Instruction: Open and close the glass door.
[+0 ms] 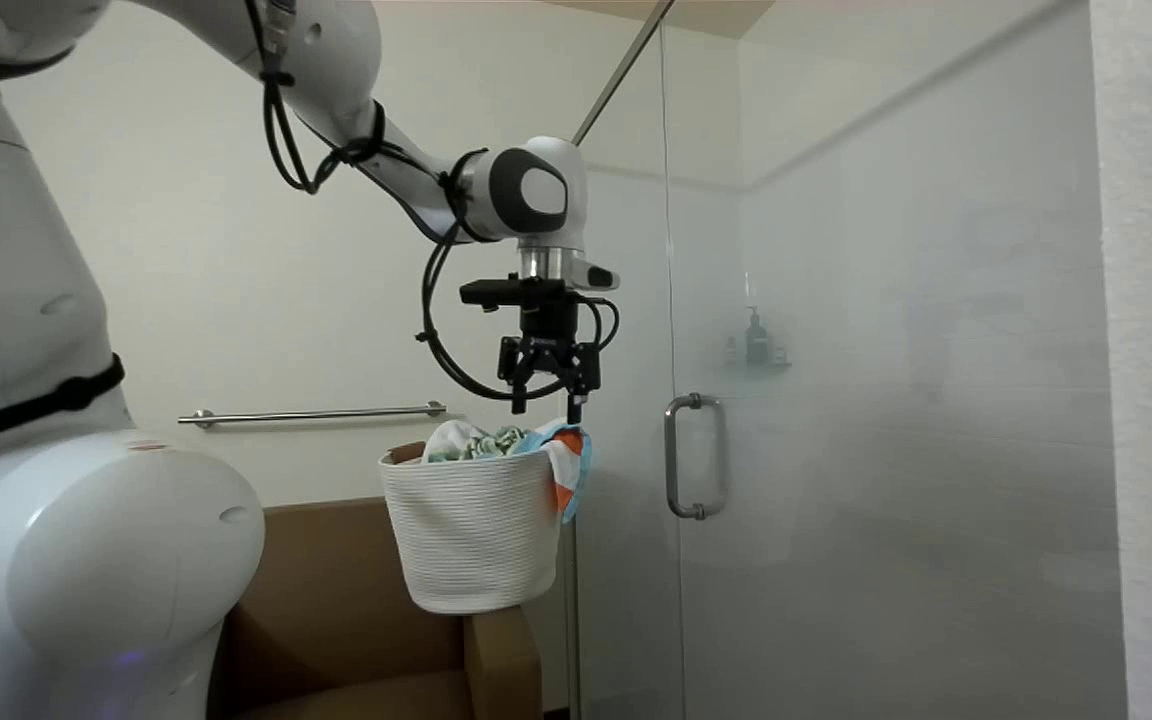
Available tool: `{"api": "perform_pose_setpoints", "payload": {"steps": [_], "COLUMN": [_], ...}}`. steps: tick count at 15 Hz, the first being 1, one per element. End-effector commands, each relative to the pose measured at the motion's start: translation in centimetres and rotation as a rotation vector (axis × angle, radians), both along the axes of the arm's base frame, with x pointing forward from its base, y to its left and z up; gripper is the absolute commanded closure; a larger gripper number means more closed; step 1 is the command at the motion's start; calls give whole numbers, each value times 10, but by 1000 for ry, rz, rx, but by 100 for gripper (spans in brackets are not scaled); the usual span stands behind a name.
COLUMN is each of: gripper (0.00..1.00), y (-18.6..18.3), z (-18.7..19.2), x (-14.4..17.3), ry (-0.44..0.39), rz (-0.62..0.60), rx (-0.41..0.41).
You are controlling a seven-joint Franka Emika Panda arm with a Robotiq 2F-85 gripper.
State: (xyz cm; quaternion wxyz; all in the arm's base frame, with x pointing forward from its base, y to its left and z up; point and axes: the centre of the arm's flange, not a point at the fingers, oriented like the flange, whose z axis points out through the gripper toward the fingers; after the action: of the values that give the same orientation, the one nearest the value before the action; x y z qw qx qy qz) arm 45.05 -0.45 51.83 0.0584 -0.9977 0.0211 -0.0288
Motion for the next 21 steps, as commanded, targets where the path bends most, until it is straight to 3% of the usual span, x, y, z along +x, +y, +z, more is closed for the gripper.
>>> {"api": "perform_pose_setpoints", "payload": {"steps": [1, 3, 4, 7, 14, 15, 18, 21], "gripper": [0, 0, 0, 0, 0, 0, 0, 0], "y": [-18, -22, -19, -22, -22, -14, 5, 41], "z": [8, 12, 2, 0, 1, 10, 19, 0], "x": [85, 113, 72, 103, 105, 118, 156, 221], "ry": [-15, -24, -26, -30, -32, -82, -229, -322], "rz": [-10, -8, 8, 9, 9, 25, 19, 5], "rx": [-108, -142, -104, -117, -118, -185, -290, -411]}}
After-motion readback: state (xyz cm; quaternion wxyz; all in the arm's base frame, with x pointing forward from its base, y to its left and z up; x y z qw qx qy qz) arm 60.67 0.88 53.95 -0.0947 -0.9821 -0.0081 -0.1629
